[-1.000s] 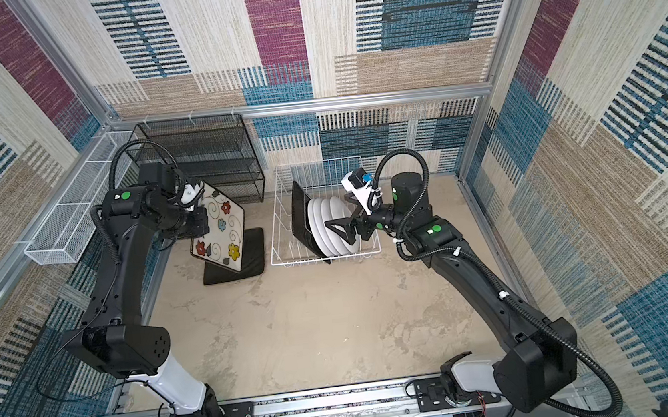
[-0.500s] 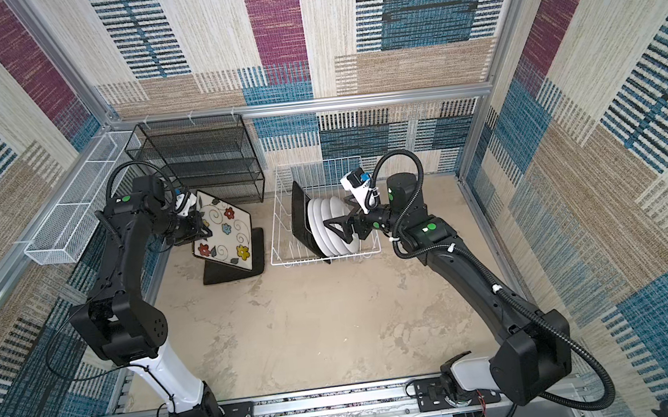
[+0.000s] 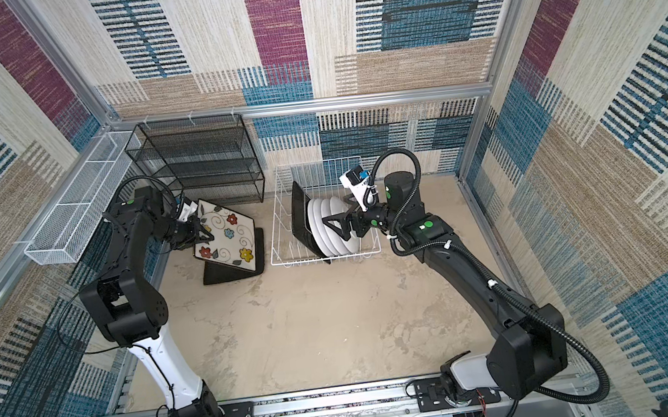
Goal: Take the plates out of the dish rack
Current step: 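Carry the floral plate with the left gripper onto the dark plate on the floor, then lower the cream floral plate flat onto the black plate and open the left gripper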
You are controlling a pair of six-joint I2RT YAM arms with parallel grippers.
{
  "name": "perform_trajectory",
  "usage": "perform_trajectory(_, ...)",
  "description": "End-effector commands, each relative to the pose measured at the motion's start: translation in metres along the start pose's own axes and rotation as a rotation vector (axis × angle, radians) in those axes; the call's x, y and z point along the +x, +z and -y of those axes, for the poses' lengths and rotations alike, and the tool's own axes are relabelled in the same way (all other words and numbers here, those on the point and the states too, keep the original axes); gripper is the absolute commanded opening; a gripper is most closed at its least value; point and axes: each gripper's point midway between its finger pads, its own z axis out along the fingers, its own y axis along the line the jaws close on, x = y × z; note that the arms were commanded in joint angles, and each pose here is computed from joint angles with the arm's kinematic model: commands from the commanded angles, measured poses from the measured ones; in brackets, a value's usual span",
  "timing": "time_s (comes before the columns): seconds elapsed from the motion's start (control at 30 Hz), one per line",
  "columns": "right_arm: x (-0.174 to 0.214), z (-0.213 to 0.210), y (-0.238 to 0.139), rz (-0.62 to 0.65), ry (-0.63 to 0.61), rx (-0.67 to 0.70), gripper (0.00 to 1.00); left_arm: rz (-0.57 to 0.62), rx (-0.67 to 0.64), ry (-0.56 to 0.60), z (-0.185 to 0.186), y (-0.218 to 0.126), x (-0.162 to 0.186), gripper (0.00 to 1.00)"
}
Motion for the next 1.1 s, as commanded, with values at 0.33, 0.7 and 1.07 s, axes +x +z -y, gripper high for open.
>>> perform_trajectory(0.33,-0.007,-0.002,0.007,-0.002,0.003,-0.016,0.99,0.020,0.200,0.007,0.004,0.010,-0.005,0.00)
perform_trajectory(0.7,-0.003,-0.002,0.009,-0.015,-0.006,-0.019,0.99,0.002,0.286,-0.016,0.000,0.020,-0.002,0.00)
perform_trajectory(1.07,-0.002,-0.003,0.010,-0.017,0.001,-0.019,0.99,-0.049,0.294,-0.056,-0.018,0.036,0.009,0.00)
